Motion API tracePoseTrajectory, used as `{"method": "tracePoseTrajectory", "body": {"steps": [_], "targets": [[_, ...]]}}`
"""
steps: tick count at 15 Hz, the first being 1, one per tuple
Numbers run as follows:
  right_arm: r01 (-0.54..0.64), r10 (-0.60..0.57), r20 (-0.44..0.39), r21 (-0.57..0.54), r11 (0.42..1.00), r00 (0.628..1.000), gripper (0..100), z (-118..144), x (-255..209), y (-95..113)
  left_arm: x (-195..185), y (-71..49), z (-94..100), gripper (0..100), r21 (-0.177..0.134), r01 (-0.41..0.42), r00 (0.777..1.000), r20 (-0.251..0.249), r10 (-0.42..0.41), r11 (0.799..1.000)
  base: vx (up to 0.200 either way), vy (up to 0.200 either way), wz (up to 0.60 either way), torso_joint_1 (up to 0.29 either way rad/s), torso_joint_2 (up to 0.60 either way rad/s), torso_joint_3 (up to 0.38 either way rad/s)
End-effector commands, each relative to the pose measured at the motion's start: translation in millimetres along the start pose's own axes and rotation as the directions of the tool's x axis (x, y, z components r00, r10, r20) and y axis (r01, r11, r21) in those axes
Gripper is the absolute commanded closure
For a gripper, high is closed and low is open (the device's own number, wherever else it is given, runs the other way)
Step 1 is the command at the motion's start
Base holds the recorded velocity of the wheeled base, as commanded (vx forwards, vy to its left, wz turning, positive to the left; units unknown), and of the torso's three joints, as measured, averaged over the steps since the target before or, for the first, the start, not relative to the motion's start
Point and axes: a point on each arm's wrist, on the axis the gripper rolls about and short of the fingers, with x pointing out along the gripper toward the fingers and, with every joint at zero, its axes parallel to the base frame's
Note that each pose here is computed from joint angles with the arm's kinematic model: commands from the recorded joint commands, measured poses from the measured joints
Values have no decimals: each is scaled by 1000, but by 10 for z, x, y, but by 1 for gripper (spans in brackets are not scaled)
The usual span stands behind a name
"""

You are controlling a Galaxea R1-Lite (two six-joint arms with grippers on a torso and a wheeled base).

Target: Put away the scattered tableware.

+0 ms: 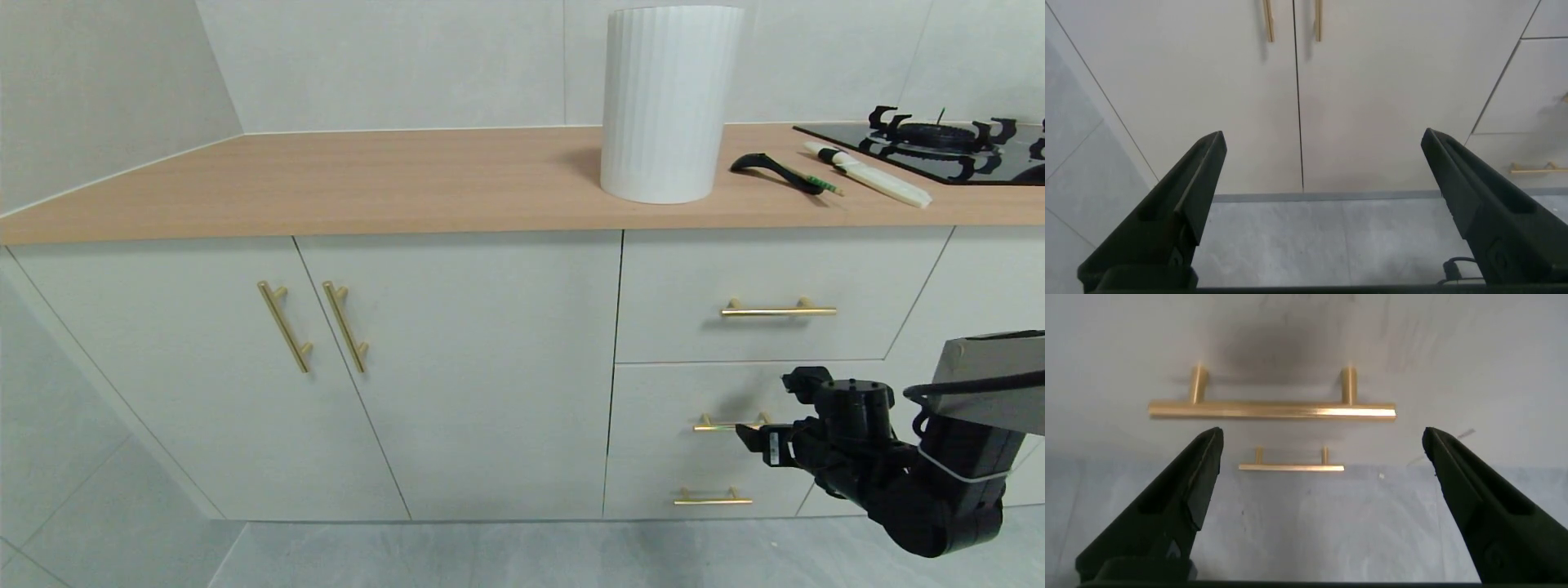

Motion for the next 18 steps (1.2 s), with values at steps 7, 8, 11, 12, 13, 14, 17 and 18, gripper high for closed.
{"method": "tracePoseTrajectory", "body": {"steps": [7, 8, 11, 12, 13, 14, 17, 18], "targets": [[41, -41, -5, -1, 999, 999, 0, -193, 222, 8, 1, 0, 1, 0, 0, 0, 1000, -1, 0, 1000, 0, 0, 0, 0, 0, 0], [41, -41, -5, -1, 999, 999, 0, -195, 226, 8, 1, 0, 1, 0, 0, 0, 1000, -1, 0, 1000, 0, 0, 0, 0, 0, 0], [36, -38, 43, 50, 998, 998, 0, -94, 218, 14, 1, 0, 1, 0, 0, 0, 1000, -1, 0, 1000, 0, 0, 0, 0, 0, 0], [34, -37, 58, 56, 998, 998, 0, -60, 202, 14, 1, 0, 1, 0, 0, 0, 1000, -1, 0, 1000, 0, 0, 0, 0, 0, 0], [31, -35, 66, 60, 998, 997, 0, -47, 201, 15, 1, 0, 1, 0, 0, 0, 1000, -1, 0, 1000, 0, 0, 0, 0, 0, 0], [30, -35, 70, 62, 998, 997, 0, -45, 210, 16, 1, 0, 1, 0, 0, 0, 1000, -1, 0, 1000, 0, 0, 0, 0, 0, 0], [31, -37, 88, 64, 997, 995, 0, -62, 363, 38, 1, 0, 1, 0, 0, 0, 1000, -1, 0, 1000, 0, 0, 0, 0, 0, 0], [33, -38, 75, 60, 998, 996, 0, -106, 398, 40, 1, 0, 1, 0, 0, -1, 1000, -1, 1, 1000, 0, 0, 0, 0, 0, 0]]}}
